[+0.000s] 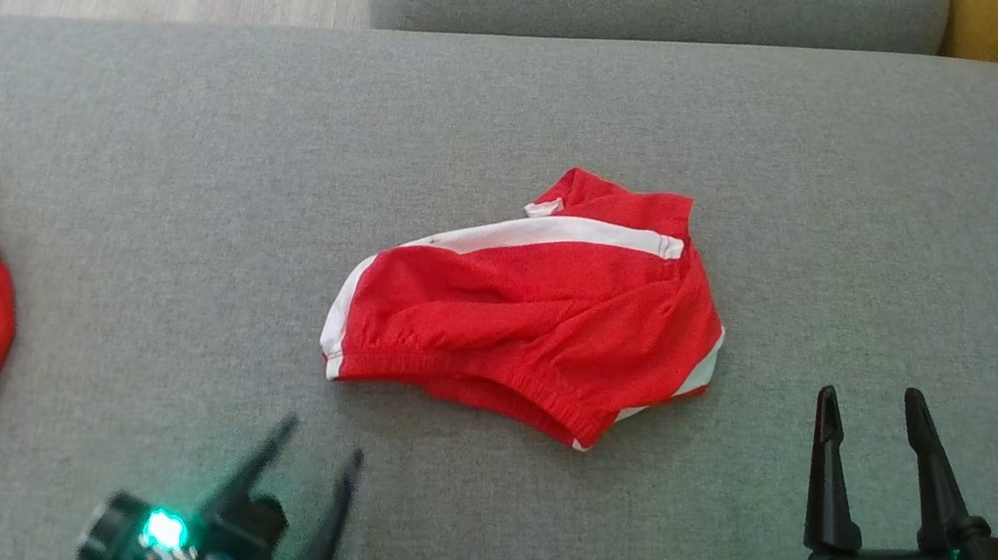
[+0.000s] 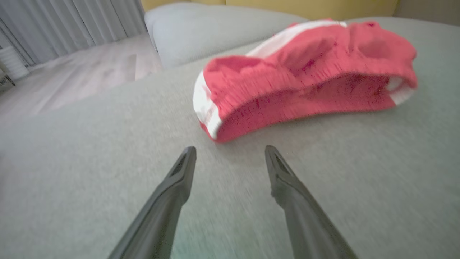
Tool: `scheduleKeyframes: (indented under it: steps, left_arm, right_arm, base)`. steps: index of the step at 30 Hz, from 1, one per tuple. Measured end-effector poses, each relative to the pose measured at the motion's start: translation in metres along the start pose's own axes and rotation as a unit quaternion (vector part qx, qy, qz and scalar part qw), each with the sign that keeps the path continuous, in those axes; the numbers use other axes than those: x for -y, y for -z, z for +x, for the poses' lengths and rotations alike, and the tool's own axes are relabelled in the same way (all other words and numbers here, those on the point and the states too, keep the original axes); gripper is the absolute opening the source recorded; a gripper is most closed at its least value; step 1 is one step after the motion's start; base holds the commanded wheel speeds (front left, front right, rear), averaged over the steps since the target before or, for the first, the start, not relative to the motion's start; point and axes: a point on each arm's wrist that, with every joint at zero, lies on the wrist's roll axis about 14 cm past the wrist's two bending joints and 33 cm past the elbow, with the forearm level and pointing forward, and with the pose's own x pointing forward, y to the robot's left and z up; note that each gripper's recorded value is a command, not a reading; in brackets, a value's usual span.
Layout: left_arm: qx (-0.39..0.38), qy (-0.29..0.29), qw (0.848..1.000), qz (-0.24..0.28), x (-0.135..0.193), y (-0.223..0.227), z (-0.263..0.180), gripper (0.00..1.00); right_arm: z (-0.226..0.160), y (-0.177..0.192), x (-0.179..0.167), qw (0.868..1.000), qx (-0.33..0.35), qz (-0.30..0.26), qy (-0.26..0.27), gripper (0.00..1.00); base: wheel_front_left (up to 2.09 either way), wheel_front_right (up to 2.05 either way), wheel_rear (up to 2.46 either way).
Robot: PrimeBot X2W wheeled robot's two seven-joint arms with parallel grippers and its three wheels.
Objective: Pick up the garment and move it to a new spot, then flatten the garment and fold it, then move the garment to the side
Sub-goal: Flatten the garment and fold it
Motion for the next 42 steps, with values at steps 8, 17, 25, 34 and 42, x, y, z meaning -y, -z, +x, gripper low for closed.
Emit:
scheduleKeyframes:
  steps: [8,17,25,34,42]
  left_arm:
    - [-0.005,0.108,0.994,-0.016,0.056,-0.011,-0.007,1.00]
    - [0.005,0.252,0.967,0.026,0.124,-0.022,0.024,1.00]
    - [0.002,0.293,0.954,0.056,0.138,-0.014,0.051,1.00]
    - [0.000,0.327,0.942,0.078,0.150,-0.012,0.075,1.00]
    - [0.032,0.337,0.938,0.075,0.160,-0.035,0.081,0.00]
  right_arm:
    - [-0.001,0.001,0.004,1.000,-0.002,-0.004,0.006,1.00]
    - [-0.001,0.010,0.018,0.999,-0.018,-0.008,0.029,1.00]
    - [-0.002,0.014,0.039,0.998,-0.027,-0.015,0.059,1.00]
    - [0.001,0.019,0.050,0.996,-0.037,-0.021,0.076,1.00]
    - [-0.001,0.016,0.055,0.996,-0.033,-0.022,0.083,1.00]
  base:
    - [0.00,0.00,0.00]
    - [0.00,0.00,0.00]
    - [0.00,0.00,0.00]
    - [0.00,0.00,0.00]
    - [0.00,0.00,0.00]
